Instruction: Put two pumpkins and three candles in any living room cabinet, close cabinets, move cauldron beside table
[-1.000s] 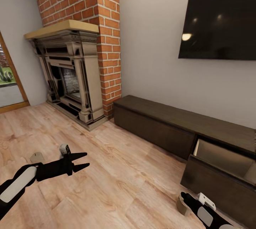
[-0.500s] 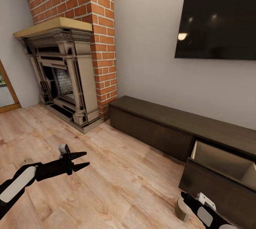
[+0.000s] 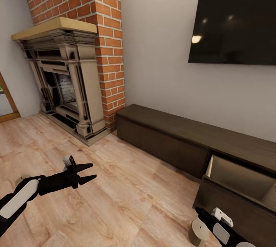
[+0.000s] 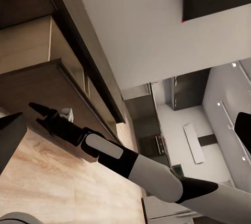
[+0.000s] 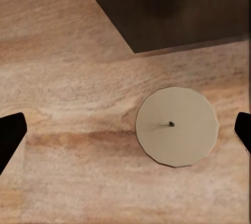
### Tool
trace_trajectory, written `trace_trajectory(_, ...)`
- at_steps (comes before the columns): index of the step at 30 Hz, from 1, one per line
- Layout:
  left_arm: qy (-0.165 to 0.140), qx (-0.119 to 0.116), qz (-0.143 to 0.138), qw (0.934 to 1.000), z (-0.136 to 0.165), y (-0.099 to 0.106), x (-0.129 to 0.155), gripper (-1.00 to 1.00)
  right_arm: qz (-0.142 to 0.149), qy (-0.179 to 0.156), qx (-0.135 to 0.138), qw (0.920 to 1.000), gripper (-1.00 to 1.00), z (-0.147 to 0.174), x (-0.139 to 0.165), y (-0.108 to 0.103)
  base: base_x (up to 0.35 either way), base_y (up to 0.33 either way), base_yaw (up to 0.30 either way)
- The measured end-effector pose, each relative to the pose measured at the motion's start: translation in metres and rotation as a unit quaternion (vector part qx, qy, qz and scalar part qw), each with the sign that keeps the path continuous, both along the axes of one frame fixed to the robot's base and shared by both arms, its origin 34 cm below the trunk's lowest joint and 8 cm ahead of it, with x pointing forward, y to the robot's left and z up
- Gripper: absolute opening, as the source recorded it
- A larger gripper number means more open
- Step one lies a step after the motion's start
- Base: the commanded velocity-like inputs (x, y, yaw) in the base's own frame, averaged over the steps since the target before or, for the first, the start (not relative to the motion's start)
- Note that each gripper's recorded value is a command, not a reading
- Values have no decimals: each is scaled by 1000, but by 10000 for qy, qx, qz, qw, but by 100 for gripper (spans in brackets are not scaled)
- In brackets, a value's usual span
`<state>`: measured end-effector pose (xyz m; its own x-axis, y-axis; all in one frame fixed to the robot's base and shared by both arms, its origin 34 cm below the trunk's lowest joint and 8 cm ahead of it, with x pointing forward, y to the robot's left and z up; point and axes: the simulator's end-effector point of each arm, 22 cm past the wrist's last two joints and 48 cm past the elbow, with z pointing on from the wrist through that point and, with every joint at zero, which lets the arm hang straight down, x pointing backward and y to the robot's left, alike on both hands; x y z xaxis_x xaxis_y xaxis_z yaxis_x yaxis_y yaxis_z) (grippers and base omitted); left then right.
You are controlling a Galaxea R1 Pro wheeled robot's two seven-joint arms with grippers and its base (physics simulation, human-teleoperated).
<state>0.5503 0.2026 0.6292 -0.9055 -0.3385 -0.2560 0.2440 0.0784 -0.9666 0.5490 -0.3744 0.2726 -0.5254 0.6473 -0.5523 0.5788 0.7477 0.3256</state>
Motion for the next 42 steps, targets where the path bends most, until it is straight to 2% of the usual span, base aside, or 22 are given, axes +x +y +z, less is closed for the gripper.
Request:
trace_trajectory(33,-15,-9,35,10000,1,2,2,100,-4,-20,-15,10000,100,1,1,-2,30,-32,0)
trace_trajectory(42,145,-51,23,9999,-14,2,5,100,-14,191,-26,9998,100,-18,-10,-2,0,0,0)
